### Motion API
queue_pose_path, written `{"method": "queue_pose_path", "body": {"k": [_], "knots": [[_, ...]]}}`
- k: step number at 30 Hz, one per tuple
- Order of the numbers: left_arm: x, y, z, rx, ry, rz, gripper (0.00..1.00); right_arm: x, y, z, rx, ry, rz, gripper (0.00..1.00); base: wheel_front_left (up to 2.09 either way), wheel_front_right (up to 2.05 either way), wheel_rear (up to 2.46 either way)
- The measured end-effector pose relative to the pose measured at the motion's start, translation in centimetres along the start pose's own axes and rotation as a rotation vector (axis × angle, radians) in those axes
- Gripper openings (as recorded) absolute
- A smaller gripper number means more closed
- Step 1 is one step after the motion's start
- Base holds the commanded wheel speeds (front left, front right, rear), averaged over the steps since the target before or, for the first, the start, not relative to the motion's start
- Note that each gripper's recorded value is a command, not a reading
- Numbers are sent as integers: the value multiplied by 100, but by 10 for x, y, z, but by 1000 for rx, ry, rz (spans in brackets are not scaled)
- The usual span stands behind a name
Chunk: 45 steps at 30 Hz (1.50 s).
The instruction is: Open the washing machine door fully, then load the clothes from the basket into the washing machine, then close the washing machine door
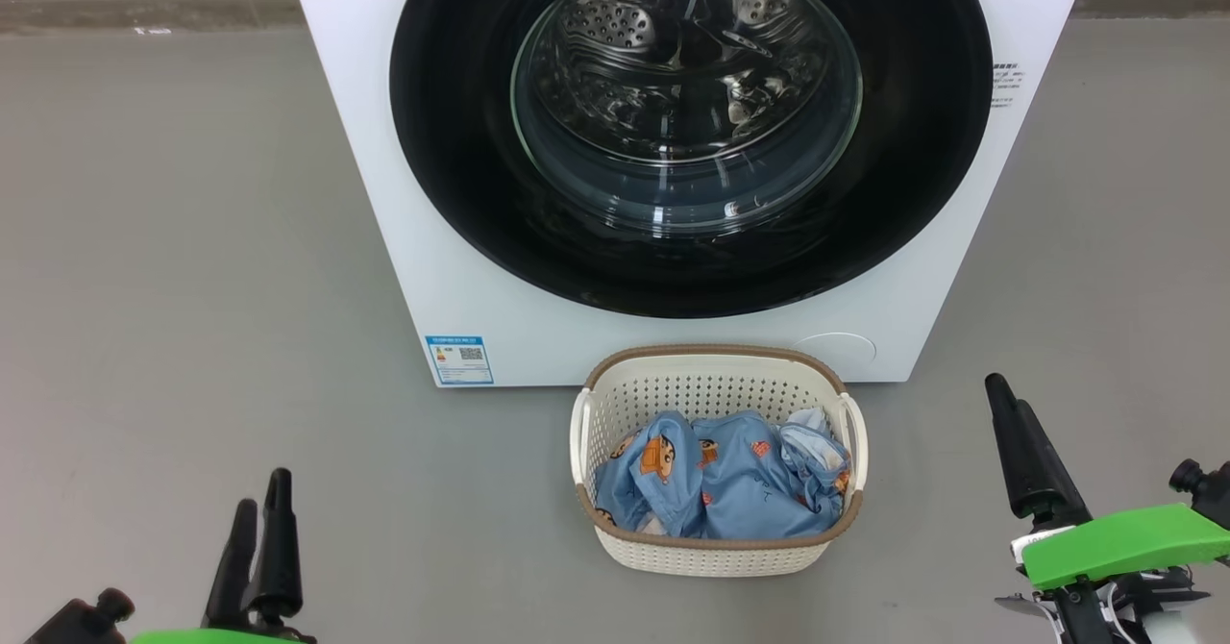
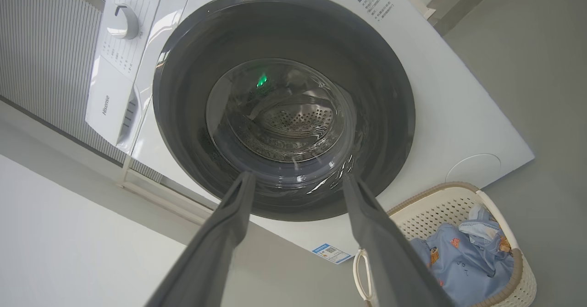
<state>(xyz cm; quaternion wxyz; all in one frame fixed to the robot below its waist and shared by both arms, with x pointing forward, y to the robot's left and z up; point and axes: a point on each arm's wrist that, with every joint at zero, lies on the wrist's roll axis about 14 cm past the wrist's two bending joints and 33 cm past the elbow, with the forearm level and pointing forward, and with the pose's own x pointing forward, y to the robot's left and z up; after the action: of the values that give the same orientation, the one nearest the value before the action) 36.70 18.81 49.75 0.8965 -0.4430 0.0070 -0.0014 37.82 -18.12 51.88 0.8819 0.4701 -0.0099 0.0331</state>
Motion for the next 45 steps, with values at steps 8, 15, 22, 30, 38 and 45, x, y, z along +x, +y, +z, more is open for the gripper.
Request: {"method": "queue_pose_path", "body": {"k": [8, 15, 22, 30, 38, 45], "knots": [[-1, -3, 3, 133, -15, -16, 100, 1, 6, 1, -139, 2, 31, 100, 0, 0, 0], [-3, -5, 5, 264, -24, -29, 100, 2, 5, -2, -269, 9, 39, 100, 0, 0, 0], [-4, -2, 2, 346, -19, -29, 100, 1, 6, -5, -361, 16, 53, 100, 0, 0, 0], [-5, -4, 3, 413, -32, -41, 100, 4, 9, -3, -475, 5, 76, 100, 0, 0, 0], [-5, -7, 6, 476, -48, -52, 100, 5, 13, -2, -552, -2, 98, 100, 0, 0, 0], [-5, -11, 5, 537, -57, -75, 100, 4, 17, -3, -621, -7, 123, 100, 0, 0, 0]]}}
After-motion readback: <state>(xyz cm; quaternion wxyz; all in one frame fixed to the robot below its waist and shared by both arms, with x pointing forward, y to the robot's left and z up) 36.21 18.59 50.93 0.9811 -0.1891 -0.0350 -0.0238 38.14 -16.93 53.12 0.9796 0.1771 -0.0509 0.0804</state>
